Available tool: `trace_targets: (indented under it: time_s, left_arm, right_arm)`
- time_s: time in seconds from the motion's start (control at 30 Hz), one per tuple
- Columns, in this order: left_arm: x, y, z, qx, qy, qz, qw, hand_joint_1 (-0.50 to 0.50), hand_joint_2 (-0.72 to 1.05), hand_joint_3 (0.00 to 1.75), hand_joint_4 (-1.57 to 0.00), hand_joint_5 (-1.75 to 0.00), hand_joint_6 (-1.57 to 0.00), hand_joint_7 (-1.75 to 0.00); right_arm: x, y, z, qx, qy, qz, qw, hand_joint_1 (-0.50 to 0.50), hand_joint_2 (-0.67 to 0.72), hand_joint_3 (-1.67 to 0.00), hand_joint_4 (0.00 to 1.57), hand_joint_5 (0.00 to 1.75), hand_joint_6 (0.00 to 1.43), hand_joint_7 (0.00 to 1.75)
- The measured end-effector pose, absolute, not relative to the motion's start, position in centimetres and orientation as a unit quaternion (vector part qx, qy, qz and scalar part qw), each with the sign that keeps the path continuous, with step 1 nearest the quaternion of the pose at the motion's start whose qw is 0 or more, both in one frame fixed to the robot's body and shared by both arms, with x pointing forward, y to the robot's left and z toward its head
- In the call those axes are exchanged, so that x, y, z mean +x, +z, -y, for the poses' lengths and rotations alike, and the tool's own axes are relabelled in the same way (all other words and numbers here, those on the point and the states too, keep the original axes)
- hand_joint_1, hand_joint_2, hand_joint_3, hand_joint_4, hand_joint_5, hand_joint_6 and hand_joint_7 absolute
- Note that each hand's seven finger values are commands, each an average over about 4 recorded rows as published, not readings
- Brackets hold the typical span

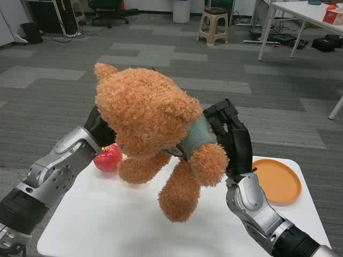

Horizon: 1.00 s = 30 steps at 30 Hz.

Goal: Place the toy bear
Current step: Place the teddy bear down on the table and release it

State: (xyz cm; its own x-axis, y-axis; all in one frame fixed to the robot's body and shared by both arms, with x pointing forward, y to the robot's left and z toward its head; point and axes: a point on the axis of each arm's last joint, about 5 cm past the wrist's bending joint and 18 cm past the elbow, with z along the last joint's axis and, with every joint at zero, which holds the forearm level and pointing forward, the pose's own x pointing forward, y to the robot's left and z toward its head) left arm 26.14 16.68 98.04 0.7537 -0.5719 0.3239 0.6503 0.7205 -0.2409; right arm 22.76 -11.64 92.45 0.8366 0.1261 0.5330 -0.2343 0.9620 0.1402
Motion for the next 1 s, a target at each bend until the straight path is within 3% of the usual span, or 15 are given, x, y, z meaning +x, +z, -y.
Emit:
trace_targets:
  time_s: [0.77, 1.0]
  left_arm:
    - [26.0, 98.5, -16.5, -0.169, -0.338, 0.128, 0.917, 0.41, 0.96, 0.09, -0.66, -1.75, -0.14, -0.14]
    - [25.6, 97.6, -16.7, -0.157, -0.335, 0.098, 0.924, 0.41, 0.96, 0.09, -0.67, -1.75, -0.14, -0.14]
  right_arm:
    - [22.7, 92.7, 11.6, 0.105, 0.096, 0.276, 0.950, 0.21, -0.48, -1.03, 0.71, 1.65, 0.57, 1.68]
    - [21.7, 91.4, 12.0, 0.104, 0.086, 0.251, 0.959, 0.21, -0.48, -1.01, 0.71, 1.65, 0.60, 1.68]
